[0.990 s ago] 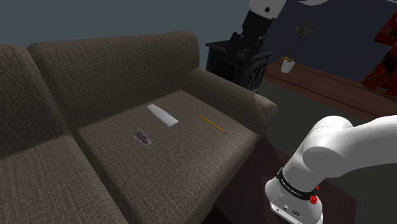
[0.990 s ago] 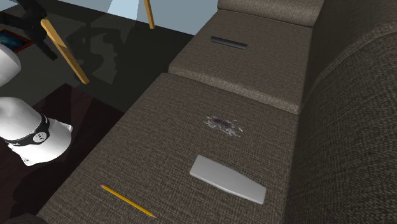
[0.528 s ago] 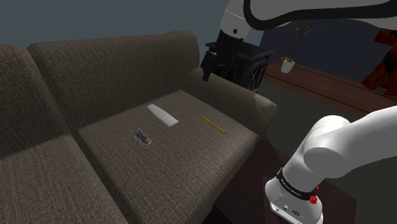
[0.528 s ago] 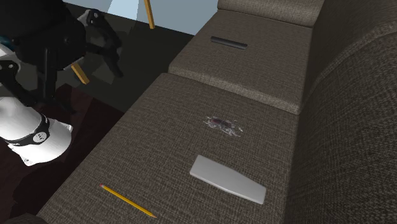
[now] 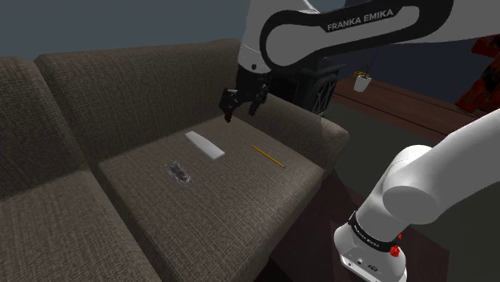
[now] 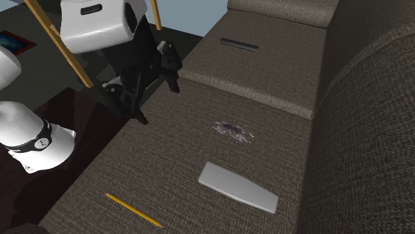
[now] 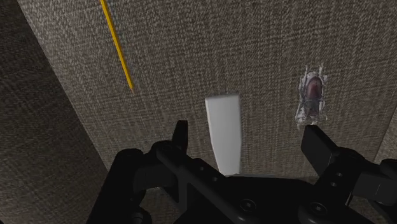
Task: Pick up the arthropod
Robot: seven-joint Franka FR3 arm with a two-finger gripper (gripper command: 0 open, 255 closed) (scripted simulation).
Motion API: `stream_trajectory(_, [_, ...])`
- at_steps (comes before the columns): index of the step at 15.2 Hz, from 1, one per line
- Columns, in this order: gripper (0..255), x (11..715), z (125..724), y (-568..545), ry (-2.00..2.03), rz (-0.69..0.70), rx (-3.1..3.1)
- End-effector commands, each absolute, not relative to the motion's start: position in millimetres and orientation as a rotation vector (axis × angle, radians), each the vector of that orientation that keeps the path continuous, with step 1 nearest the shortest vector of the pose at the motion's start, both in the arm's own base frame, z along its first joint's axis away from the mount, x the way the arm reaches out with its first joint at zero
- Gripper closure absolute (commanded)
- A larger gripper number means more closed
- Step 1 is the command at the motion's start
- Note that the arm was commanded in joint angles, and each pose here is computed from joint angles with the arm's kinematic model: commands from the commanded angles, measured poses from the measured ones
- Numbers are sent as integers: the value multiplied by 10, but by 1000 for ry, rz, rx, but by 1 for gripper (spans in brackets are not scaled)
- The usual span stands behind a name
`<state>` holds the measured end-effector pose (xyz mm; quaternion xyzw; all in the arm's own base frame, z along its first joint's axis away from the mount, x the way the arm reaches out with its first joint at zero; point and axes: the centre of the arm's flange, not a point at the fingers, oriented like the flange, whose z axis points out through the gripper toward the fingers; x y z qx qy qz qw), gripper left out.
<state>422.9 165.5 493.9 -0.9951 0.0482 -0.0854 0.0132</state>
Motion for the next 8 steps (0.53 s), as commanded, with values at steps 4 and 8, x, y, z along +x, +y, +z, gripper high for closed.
stream_trajectory(4, [0,4541,4491,2072,125,-258,-3113])
stream_trajectory(8, [0,4775,4144,2412,104,-251,-3125])
